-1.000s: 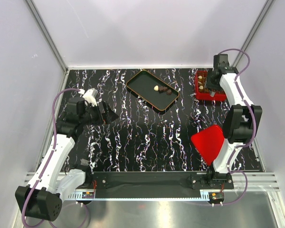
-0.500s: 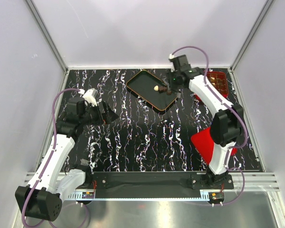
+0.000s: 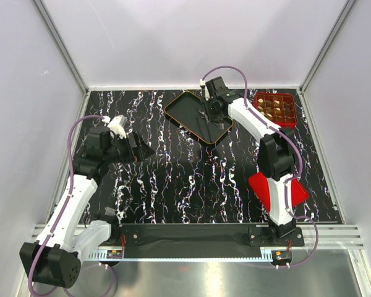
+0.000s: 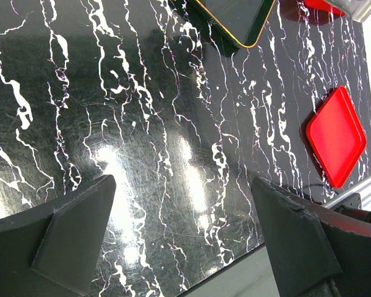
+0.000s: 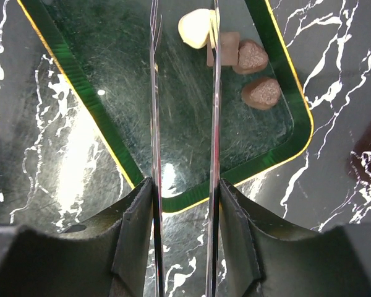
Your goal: Pack the chocolate
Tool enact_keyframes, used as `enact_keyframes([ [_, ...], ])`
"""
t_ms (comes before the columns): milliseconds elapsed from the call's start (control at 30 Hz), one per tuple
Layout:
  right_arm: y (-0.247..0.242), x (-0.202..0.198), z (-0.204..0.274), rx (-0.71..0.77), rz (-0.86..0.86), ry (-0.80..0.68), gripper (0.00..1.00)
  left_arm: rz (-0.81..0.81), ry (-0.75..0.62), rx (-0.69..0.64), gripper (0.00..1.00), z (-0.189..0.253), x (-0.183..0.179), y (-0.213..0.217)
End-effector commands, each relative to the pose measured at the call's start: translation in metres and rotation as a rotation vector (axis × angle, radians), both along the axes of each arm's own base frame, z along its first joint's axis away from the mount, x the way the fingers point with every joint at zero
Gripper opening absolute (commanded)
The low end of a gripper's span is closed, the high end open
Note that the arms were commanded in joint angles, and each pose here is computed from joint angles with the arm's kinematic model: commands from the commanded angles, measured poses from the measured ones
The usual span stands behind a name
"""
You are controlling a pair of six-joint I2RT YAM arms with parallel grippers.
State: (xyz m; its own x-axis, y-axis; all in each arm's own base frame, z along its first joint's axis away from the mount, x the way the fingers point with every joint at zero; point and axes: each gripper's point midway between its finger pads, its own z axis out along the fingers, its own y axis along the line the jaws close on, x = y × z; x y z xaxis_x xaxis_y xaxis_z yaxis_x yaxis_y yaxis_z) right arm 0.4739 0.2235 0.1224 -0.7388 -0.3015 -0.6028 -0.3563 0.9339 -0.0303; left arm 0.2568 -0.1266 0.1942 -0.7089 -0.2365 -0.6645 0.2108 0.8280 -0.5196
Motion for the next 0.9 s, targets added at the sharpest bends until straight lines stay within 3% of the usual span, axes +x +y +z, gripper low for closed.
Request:
enact_keyframes([
  [0, 0.003, 0.014, 0.019, -0.023, 0.026, -0.065, 0.51, 0.000, -0.066, 0.008, 0.99, 0.012, 0.006, 0.002],
  [400, 0.001, 0.007, -0.004, -0.063, 0.035, 0.025, 0.50, -0.001, -0.064, 0.008, 0.99, 0.011, 0.006, 0.001],
  [867, 0.008, -0.015, 0.004, 0.000, 0.054, 0.086, 0.49, -0.001, -0.061, 0.008, 0.99, 0.011, 0.006, 0.001],
])
